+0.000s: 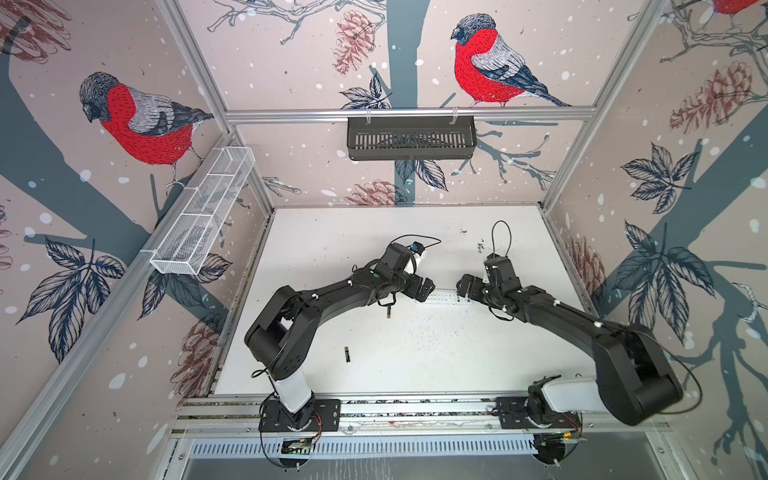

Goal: Load the batteries into the remote control

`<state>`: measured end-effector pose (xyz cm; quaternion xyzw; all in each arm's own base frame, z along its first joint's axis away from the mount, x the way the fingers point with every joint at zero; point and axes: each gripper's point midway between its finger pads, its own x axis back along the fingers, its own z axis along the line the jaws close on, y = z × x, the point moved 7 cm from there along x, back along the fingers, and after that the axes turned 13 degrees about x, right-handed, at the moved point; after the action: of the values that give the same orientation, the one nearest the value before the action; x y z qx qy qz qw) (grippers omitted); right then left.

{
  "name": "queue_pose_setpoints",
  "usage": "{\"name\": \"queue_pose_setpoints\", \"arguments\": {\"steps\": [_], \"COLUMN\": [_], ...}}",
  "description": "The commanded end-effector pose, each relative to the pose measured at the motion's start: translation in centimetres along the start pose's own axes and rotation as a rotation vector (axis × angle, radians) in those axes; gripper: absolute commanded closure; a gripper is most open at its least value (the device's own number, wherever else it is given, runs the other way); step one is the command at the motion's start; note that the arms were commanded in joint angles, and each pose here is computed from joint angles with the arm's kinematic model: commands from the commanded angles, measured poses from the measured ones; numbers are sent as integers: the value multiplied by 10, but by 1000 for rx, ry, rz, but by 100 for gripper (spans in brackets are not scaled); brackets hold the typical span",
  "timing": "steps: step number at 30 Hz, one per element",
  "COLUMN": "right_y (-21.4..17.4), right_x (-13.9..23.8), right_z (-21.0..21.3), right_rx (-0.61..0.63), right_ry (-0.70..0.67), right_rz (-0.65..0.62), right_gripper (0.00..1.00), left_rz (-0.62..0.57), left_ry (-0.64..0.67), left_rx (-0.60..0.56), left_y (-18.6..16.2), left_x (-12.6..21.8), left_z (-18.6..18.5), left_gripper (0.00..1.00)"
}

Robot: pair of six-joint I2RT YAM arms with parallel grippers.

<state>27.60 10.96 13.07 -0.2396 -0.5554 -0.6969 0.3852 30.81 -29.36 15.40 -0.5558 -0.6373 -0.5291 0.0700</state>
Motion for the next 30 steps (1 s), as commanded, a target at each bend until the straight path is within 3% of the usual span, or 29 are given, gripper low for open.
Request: {"name": "queue_pose_setpoints", "arguments": {"steps": [1, 14, 24, 26, 30], "right_y": [-6, -5, 2, 2, 2], "right_x": [18, 73, 86, 86, 87], "right_z": [-12, -39, -42, -43, -44], "right_rx": [17, 15, 3, -1, -13], "right_ry": [-49, -116, -99, -102, -114], "right_rz": [-22, -148, -221, -220, -225], "right_gripper": [1, 1, 1, 1, 1], "left_rz": [15, 147, 249, 258, 213], "left_ry": [-95, -191, -254, -212, -4], "left_rx": [-3, 82, 27, 13, -21], "left_y": [6, -34, -75, -79, -65], "left_x": [-14, -46, -39, -42, -52], "left_z": [-6, 2, -46, -51, -38], "left_gripper": [2, 2, 2, 2, 2]}}
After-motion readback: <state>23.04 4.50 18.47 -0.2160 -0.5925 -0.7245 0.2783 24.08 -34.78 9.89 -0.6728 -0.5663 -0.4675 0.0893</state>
